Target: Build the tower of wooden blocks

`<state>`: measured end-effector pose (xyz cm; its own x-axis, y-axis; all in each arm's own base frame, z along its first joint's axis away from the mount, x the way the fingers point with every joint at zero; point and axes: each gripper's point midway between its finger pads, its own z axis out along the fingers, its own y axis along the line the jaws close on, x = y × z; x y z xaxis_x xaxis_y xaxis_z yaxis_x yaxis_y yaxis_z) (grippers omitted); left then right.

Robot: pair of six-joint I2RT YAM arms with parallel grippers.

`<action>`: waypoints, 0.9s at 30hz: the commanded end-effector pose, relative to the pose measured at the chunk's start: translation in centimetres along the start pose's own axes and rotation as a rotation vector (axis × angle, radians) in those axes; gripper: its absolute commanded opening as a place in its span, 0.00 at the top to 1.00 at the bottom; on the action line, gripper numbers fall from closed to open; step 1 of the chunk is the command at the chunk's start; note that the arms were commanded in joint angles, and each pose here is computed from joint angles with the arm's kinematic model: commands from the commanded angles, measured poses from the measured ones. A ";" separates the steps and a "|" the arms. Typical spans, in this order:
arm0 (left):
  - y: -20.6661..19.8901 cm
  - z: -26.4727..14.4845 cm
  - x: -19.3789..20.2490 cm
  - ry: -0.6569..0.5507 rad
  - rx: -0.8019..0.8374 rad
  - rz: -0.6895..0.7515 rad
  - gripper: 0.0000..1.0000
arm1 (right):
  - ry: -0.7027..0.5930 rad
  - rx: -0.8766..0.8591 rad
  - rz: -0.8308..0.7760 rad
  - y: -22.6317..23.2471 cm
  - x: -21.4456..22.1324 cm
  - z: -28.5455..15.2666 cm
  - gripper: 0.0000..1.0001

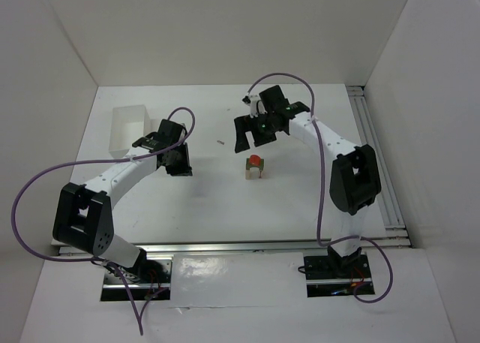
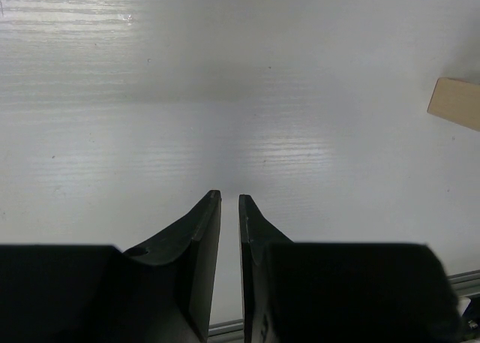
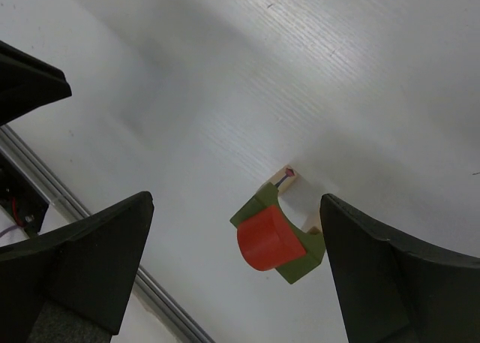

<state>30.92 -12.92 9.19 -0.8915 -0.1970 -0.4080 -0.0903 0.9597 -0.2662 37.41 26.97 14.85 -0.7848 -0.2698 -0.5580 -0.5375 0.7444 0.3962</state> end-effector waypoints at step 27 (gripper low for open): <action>0.0 0.0 -0.5 -0.009 0.000 -0.006 0.72 | 0.173 -0.064 -0.074 2.1 4.2 2.0 0.01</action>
<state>30.92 -12.92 9.19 -0.8915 -0.1970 -0.4080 -0.0903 0.9597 -0.2662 34.19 28.41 11.30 -0.7906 -0.4060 -0.4583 -0.5929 0.6947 0.4073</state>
